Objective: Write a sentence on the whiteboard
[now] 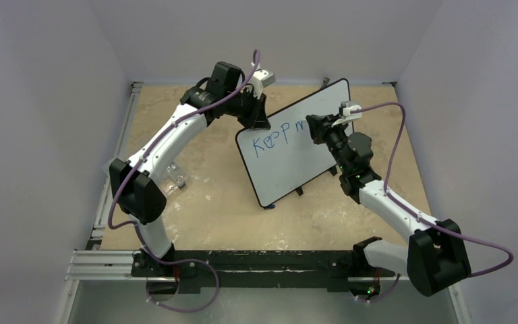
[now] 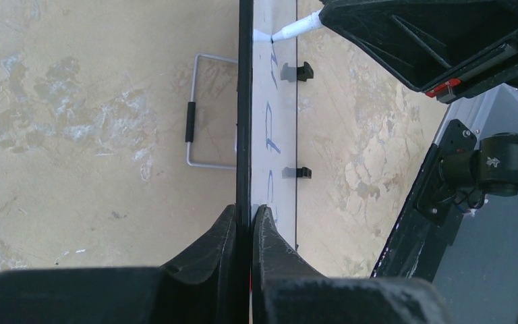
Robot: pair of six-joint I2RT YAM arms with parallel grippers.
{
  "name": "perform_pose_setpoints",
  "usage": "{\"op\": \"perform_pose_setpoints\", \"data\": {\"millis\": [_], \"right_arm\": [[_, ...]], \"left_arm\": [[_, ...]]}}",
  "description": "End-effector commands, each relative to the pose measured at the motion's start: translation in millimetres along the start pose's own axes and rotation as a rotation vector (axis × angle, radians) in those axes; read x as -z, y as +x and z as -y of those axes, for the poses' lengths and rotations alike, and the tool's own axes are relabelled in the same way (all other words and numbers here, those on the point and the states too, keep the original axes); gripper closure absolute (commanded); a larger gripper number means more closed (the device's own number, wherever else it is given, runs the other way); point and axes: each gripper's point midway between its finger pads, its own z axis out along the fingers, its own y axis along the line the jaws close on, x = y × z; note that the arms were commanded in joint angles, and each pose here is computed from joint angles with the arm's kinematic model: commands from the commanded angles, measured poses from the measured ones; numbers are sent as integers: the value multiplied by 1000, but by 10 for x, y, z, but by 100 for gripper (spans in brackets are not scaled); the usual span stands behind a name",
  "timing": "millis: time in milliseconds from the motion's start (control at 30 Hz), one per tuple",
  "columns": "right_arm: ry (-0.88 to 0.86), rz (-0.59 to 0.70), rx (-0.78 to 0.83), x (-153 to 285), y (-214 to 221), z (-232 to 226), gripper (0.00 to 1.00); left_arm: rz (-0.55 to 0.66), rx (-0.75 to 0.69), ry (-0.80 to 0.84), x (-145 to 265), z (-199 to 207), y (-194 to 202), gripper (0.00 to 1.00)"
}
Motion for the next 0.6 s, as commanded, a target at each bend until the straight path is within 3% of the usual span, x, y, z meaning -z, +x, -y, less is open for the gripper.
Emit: {"op": "perform_pose_setpoints", "data": {"millis": [0, 567], "right_arm": [[65, -17, 10, -48, -4, 110, 100], [84, -86, -5, 121, 308, 191, 100]], "left_arm": [[-18, -103, -184, 76, -392, 17, 100], [-17, -105, -188, 90, -395, 13, 100]]}}
